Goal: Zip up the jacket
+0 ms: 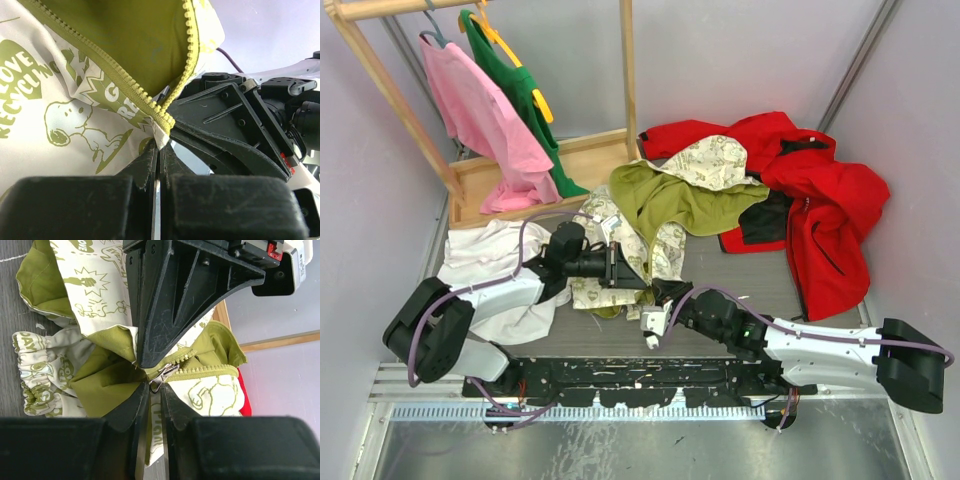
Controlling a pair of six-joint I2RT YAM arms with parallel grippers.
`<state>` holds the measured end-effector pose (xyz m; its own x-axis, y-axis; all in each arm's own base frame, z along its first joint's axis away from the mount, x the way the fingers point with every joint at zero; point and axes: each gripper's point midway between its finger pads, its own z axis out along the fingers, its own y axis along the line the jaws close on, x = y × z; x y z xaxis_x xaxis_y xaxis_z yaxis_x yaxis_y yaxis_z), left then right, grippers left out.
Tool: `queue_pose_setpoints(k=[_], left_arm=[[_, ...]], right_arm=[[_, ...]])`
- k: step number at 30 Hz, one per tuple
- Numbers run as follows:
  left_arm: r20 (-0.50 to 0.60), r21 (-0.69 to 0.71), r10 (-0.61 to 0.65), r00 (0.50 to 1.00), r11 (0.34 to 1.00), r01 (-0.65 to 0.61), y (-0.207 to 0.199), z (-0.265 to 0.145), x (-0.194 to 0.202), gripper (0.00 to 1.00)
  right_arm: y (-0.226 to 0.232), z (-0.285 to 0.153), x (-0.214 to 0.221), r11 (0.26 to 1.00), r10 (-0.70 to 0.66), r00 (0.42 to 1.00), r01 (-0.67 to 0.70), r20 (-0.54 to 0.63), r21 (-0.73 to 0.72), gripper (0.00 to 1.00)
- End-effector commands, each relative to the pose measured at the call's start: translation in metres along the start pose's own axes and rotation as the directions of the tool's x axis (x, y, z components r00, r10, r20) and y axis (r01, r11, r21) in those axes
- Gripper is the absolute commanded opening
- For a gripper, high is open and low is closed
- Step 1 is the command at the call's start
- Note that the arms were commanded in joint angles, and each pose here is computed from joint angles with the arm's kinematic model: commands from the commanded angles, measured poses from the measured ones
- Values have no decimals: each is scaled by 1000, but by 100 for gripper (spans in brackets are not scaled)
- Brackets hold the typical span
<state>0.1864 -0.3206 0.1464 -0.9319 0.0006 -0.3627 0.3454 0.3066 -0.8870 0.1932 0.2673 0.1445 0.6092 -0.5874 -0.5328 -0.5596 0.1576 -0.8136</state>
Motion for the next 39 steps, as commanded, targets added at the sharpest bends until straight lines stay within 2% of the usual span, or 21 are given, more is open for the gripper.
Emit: queue_pose_setpoints(k=[1,6,17,28,39], left_arm=[[-3,7,62,998,998,-62,-9,-6,-1,0],[-9,-10,72,997,997,-72,-6,-7,1,0],[-18,-29,92,996,995,-92,-6,-7,4,0],[-14,-29,107,994,994,-107,-10,-8,5,0],[-18,-67,130,991,989,-131,-6,-12,8,0]], right_arm=[[-30,-1,-24,995,29,997,-36,73,88,19],[-32,0,-29,995,45,995,-53,88,88,16],[-31,3,-36,992,101,988,-110,118,69,16],[-25,11,-41,989,137,982,-142,131,35,22],[-30,12,-42,984,165,978,-172,127,50,21]])
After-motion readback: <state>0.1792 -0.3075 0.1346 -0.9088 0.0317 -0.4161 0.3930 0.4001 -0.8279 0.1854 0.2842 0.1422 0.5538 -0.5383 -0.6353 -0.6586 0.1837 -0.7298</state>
